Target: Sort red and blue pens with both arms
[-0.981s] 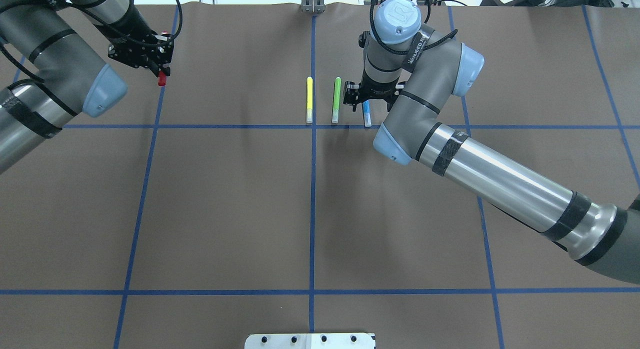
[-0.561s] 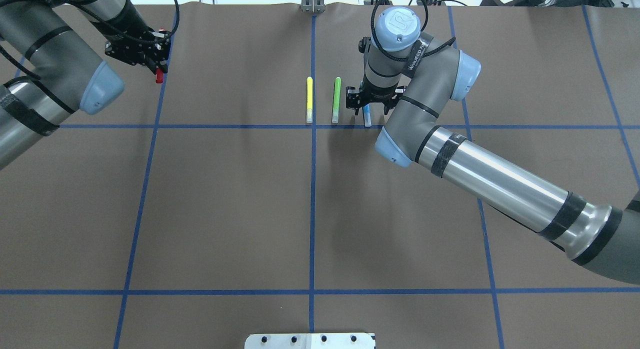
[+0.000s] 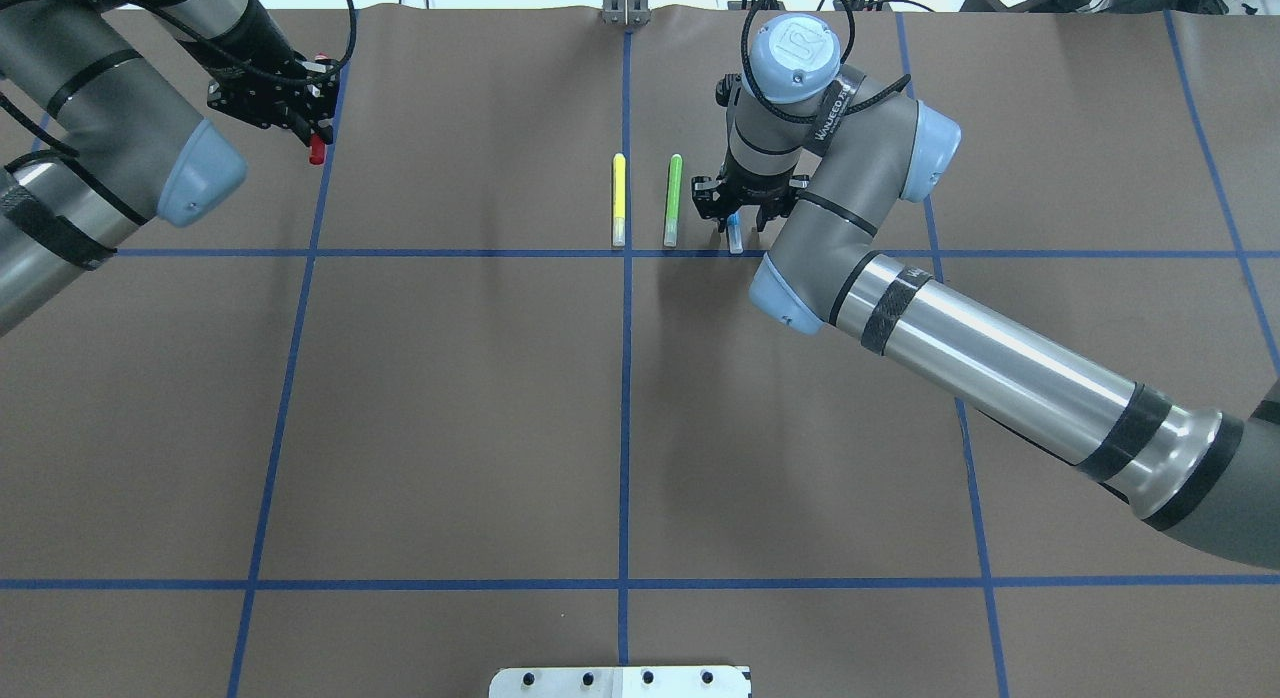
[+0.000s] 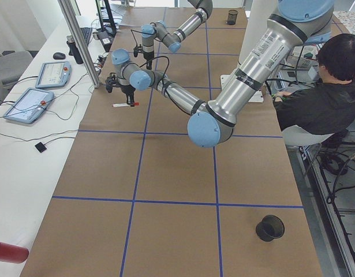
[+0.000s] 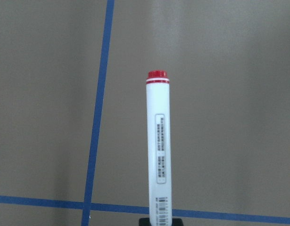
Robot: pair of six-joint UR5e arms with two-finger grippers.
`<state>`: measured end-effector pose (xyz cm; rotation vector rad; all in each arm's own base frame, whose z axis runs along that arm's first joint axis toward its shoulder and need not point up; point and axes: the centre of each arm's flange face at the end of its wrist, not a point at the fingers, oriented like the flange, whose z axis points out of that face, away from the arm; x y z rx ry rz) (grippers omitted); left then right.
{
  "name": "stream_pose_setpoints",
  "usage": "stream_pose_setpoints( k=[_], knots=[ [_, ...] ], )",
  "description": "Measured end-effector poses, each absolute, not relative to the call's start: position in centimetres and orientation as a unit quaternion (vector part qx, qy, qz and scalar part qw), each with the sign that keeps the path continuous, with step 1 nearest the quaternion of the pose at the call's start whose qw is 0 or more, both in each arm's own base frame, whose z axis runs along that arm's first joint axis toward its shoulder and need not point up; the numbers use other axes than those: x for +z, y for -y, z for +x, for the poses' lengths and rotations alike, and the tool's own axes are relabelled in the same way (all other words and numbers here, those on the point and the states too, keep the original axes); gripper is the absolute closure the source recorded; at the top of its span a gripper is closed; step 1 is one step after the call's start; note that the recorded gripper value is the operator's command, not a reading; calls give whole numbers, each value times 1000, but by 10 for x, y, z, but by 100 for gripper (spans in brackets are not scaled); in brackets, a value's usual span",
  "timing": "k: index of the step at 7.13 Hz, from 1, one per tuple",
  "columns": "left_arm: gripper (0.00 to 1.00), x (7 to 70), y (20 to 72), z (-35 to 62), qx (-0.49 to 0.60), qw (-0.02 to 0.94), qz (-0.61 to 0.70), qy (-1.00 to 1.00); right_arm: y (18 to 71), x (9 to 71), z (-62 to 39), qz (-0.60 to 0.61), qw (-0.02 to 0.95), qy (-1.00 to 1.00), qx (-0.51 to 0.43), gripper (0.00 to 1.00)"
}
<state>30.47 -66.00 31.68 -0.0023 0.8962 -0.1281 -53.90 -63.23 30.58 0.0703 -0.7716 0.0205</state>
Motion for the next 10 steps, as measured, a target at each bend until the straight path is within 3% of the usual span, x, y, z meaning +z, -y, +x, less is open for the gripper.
stream_pose_setpoints(
  k=[2,4,5,10],
  knots=[
    [100,317,660,304,-62,899,0,-433,632,305,-539,35,926,376,10,79],
    [100,317,661,303,-63,899,0,-433,632,306,-539,34,926,376,9,63],
    [100,316,661,303,-63,899,0,-433,632,308,-539,34,926,375,9,60],
    [100,311,659,298,-66,899,-1,-432,632,307,-539,35,926,376,9,67]
  ],
)
